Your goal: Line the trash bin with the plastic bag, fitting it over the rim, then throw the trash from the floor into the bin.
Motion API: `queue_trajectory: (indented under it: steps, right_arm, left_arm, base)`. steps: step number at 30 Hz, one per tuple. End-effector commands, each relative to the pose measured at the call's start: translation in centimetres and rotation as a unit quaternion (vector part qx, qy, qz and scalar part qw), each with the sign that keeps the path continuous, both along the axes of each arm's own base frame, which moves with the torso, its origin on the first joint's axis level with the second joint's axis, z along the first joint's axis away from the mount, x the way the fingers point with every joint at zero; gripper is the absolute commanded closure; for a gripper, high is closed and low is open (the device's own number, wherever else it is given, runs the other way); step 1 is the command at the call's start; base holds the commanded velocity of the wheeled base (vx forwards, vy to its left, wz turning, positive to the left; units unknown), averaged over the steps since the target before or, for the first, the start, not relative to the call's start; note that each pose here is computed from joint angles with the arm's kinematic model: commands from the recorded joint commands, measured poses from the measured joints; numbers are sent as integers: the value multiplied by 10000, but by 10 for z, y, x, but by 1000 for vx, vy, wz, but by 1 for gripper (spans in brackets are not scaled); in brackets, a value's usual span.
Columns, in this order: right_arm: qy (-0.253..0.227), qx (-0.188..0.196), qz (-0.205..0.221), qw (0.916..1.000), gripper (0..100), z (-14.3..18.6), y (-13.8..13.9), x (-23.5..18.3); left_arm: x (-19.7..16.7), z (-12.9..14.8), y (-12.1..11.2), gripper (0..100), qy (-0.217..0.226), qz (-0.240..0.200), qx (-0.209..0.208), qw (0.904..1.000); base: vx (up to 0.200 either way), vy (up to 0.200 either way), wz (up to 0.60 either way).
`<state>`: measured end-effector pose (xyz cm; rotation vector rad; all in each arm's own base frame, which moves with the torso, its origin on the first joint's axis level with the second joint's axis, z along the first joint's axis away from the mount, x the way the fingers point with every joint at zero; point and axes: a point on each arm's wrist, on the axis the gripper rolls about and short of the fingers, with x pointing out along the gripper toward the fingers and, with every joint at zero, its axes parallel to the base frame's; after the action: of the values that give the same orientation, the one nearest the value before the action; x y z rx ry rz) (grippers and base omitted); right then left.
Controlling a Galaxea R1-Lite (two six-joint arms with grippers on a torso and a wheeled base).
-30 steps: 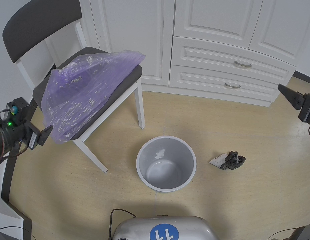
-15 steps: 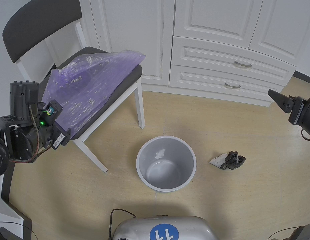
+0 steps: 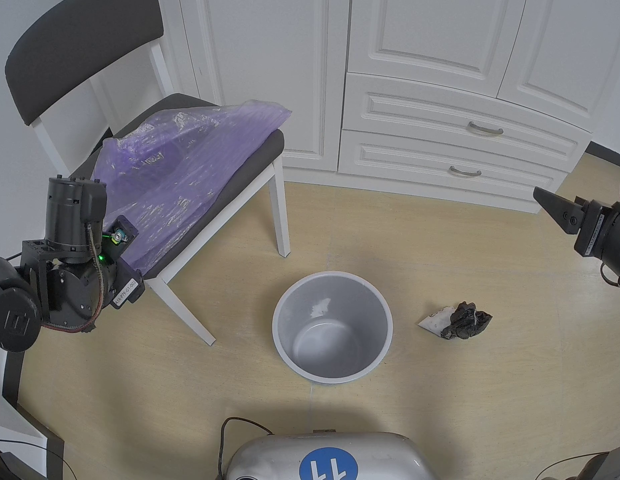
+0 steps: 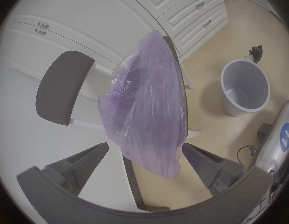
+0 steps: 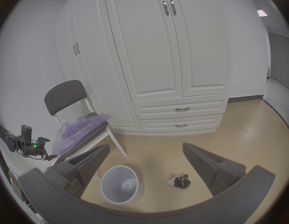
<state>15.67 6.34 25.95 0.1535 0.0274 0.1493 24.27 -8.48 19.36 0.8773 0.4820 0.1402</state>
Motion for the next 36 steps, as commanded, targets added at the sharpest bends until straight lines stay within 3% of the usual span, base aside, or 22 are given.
queue_trajectory:
  steps: [1, 12, 18, 29, 36]
  right_arm:
    - [-41, 11, -10, 10000, 0, 1, -1, -2]
    - [-92, 17, -125, 9999, 0, 3, -6, -2]
    - [-107, -34, -156, 9998, 0, 4, -7, -2]
    - [-128, -27, -232, 9996, 0, 4, -11, 0]
    - [-171, -10, -179, 9997, 0, 5, -13, -2]
  left_arm:
    - [4, -5, 0, 0, 40, 144, 85, 9999]
    - [22, -20, -5, 0, -58, 419, 242, 9988]
    - [27, -22, -4, 0, -105, 803, 626, 9947]
    - [35, -17, 9, 0, -188, 1090, 615, 9920]
    - [51, -11, 17, 0, -635, 1294, 521, 9882]
  base:
    - [0, 0, 0]
    - [0, 0, 0]
    - [0, 0, 0]
    - [0, 0, 0]
    - [0, 0, 0]
